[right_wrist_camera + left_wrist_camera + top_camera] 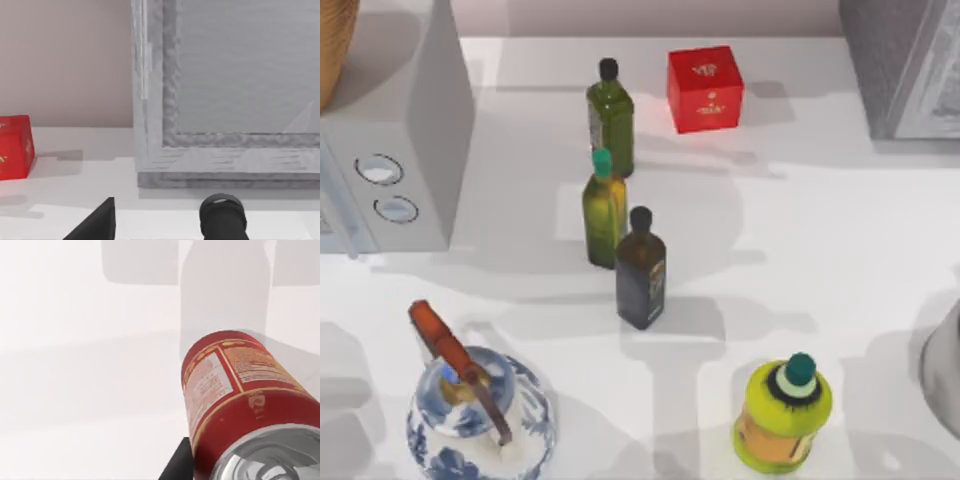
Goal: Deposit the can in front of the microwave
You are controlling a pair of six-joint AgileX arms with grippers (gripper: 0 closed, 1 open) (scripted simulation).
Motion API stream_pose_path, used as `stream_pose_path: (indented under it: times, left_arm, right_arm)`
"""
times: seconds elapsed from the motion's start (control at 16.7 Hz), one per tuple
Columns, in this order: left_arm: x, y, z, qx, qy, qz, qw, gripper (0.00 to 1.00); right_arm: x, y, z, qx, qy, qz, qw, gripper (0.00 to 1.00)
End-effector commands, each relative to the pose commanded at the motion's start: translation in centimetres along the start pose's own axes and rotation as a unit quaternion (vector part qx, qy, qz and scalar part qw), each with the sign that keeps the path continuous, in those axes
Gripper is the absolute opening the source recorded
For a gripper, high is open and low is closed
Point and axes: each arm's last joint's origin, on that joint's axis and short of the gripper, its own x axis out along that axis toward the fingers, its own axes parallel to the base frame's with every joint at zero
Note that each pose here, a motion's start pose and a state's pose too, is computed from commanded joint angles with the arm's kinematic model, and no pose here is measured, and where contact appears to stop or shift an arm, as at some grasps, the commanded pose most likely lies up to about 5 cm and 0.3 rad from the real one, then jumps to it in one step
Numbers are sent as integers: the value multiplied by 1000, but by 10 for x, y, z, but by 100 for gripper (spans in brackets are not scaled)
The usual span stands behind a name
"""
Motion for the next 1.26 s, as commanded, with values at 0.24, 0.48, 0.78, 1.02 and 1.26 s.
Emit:
stream_pose_path:
  times: [0.24, 0.48, 0.78, 1.02, 1.26]
  left_arm:
    - [0, 0, 0, 0, 0, 0, 1000, 98]
    - [0, 0, 0, 0, 0, 0, 1000, 100]
    - [0, 0, 0, 0, 0, 0, 1000, 100]
    - [-17, 1, 3, 0, 0, 0, 1000, 100]
    - [-40, 0, 4, 0, 0, 0, 1000, 100]
  right_arm:
    - [0, 0, 0, 0, 0, 0, 1000, 100]
    - [0, 0, 0, 0, 0, 0, 1000, 100]
    - [0, 0, 0, 0, 0, 0, 1000, 100]
    - [0, 0, 0, 0, 0, 0, 1000, 100]
    - [0, 0, 0, 0, 0, 0, 1000, 100]
